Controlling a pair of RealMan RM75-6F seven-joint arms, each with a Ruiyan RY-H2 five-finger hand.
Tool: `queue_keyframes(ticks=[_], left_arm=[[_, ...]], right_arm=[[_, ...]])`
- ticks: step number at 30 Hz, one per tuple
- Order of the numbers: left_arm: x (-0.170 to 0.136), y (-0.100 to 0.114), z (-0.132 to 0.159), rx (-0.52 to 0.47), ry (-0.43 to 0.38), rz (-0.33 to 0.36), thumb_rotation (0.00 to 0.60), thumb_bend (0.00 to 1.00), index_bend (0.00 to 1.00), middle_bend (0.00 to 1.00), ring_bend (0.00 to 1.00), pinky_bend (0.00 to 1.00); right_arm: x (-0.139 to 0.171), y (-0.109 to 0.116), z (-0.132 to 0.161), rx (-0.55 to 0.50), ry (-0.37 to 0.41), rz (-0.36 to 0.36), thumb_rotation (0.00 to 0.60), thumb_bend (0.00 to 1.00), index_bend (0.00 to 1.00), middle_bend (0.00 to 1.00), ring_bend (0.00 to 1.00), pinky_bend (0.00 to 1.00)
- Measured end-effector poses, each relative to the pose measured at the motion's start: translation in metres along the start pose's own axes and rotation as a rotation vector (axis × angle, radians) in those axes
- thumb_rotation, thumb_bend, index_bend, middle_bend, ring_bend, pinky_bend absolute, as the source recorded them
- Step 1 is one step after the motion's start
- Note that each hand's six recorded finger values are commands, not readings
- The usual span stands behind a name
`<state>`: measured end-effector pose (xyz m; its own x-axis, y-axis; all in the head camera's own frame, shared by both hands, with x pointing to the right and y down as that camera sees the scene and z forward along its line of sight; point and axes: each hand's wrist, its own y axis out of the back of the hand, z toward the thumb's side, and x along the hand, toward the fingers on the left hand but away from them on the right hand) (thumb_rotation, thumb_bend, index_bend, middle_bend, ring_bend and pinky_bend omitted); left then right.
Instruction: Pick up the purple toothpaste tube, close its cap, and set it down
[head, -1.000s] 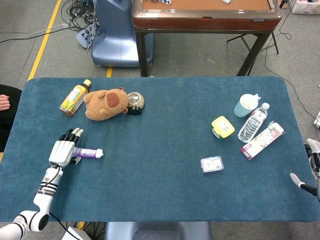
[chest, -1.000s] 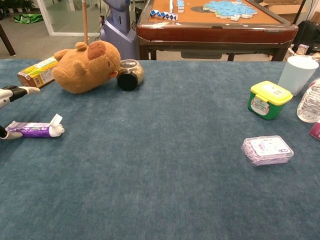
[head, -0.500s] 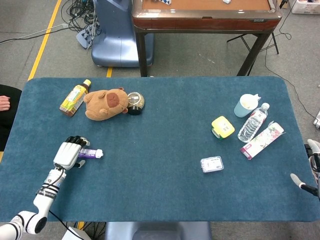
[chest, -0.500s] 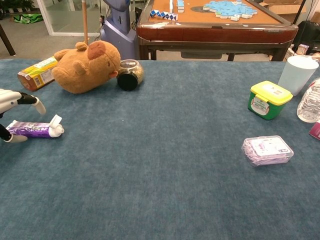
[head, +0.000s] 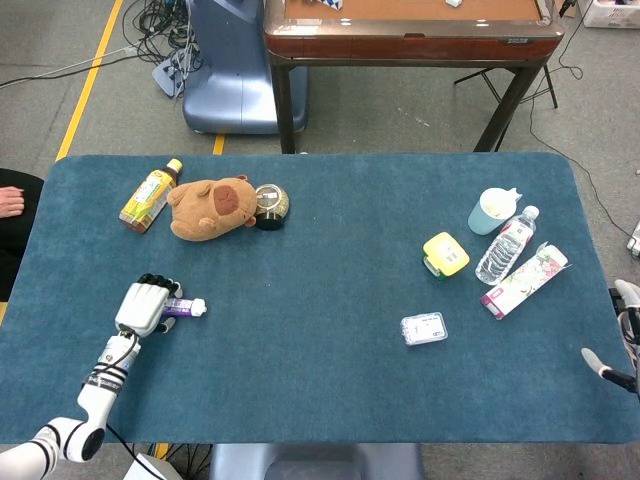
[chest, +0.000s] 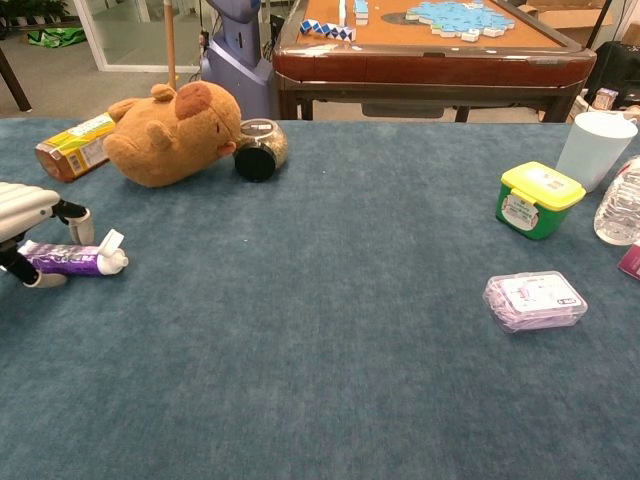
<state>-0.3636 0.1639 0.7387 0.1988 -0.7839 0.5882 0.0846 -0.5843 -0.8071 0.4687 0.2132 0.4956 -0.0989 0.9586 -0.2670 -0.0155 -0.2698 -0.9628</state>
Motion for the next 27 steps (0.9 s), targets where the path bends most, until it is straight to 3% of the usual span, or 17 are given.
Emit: queue_keyframes(ticks=[4,9,16,27], left_arm=[[0.002,-0.001,0.000,-0.002,-0.003,-0.008,0.542,0.30,0.42,0.39,0.26,0.21],[0.003,-0.002,-0.002,-0.002,-0.001,-0.020,0.537,0.32,0.42,0.39,0.26,0.21],[0.003,-0.003,-0.005,-0.010,0.007,-0.023,0.600,0.31,0.45,0.43,0.28,0.21],[0.002,0.008,-0.001,-0.105,-0.033,0.031,0.600,0.31,0.56,0.56,0.39,0.29]], right_arm=[[0.001,0.001,-0.001,-0.002,-0.004,-0.004,0.600,0.09,0.04,0.17,0.13,0.16],[0.001,0.000,-0.001,-0.004,-0.005,-0.003,0.600,0.09,0.04,0.17,0.13,0.16],[0.002,0.000,-0.001,-0.005,-0.006,-0.001,0.600,0.09,0.04,0.17,0.13,0.16],[-0.003,0.000,0.012,-0.013,0.048,0.009,0.600,0.09,0.06,0.18,0.13,0.16]])
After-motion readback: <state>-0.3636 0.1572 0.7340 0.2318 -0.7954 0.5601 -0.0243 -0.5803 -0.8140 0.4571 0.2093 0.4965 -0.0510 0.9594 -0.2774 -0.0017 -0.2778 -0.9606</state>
